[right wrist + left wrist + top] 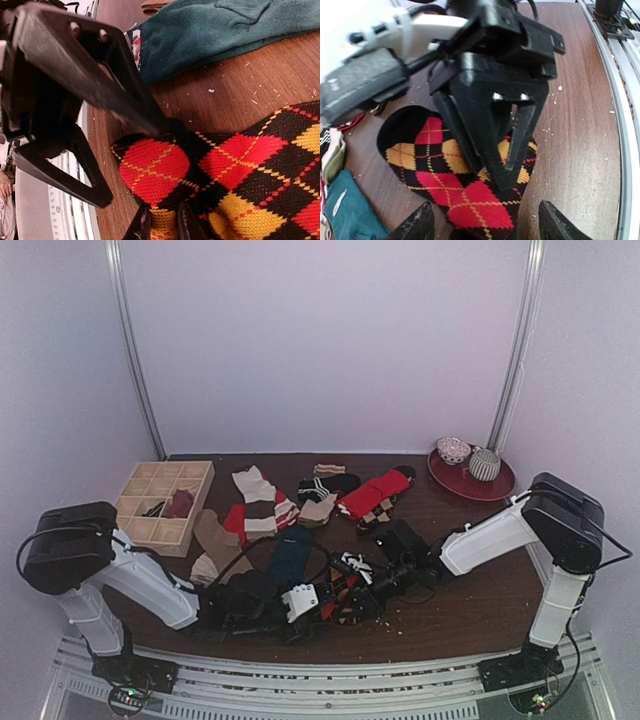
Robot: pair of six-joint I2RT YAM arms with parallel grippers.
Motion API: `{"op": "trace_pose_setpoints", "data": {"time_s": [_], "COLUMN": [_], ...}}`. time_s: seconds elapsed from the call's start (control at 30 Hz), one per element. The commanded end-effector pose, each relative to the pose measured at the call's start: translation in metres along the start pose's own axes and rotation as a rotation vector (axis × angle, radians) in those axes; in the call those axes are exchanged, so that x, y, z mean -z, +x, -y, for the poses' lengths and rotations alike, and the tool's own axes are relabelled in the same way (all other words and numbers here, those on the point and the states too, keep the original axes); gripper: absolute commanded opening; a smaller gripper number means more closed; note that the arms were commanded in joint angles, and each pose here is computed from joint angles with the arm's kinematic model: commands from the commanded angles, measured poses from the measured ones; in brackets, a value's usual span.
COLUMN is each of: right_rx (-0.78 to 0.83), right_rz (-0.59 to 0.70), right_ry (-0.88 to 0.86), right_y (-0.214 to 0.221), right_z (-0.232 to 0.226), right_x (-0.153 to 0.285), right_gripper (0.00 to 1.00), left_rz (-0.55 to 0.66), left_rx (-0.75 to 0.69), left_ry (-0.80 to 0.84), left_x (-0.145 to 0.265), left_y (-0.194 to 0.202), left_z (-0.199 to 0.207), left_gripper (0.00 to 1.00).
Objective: Roll the socks
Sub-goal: Roll a pair of socks at the center of the board.
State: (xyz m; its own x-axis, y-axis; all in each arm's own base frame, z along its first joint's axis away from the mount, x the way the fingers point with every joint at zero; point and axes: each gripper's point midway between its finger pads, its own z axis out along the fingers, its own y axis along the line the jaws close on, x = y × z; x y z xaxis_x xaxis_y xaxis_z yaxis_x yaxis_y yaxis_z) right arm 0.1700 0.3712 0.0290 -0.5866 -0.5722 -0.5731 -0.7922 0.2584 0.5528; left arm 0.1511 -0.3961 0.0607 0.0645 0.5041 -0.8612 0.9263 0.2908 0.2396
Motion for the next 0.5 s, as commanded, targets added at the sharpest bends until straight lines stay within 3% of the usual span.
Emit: {"op": "trace_pose_setpoints", "data": {"time_s": [0.0, 0.23, 0.47], "right_rx": [-0.236, -0.236, -0.238], "right_rz": [-0.286, -0.287, -0.288], "right_ry": [0.141, 0.137, 0.133], "right_y": [0.099, 0.097, 0.098], "right_z": [0.033, 0.033, 0.033], "right_x": [-0.001, 0.000, -0.001], "right_gripper": [0.15, 0.15, 0.15], "left_rz": [0.092, 0.097, 0.088], "left_rx": [-0.048, 0.000, 0.013], "left_ry": [0.044, 0.074, 0.079], "left_x": [-0.010, -0.012, -0.017], "left_y": [-0.014, -0.005, -0.003], "left_z": [0.003, -0.004, -0.006], "left_gripper": [0.68, 0.47, 0.44]}}
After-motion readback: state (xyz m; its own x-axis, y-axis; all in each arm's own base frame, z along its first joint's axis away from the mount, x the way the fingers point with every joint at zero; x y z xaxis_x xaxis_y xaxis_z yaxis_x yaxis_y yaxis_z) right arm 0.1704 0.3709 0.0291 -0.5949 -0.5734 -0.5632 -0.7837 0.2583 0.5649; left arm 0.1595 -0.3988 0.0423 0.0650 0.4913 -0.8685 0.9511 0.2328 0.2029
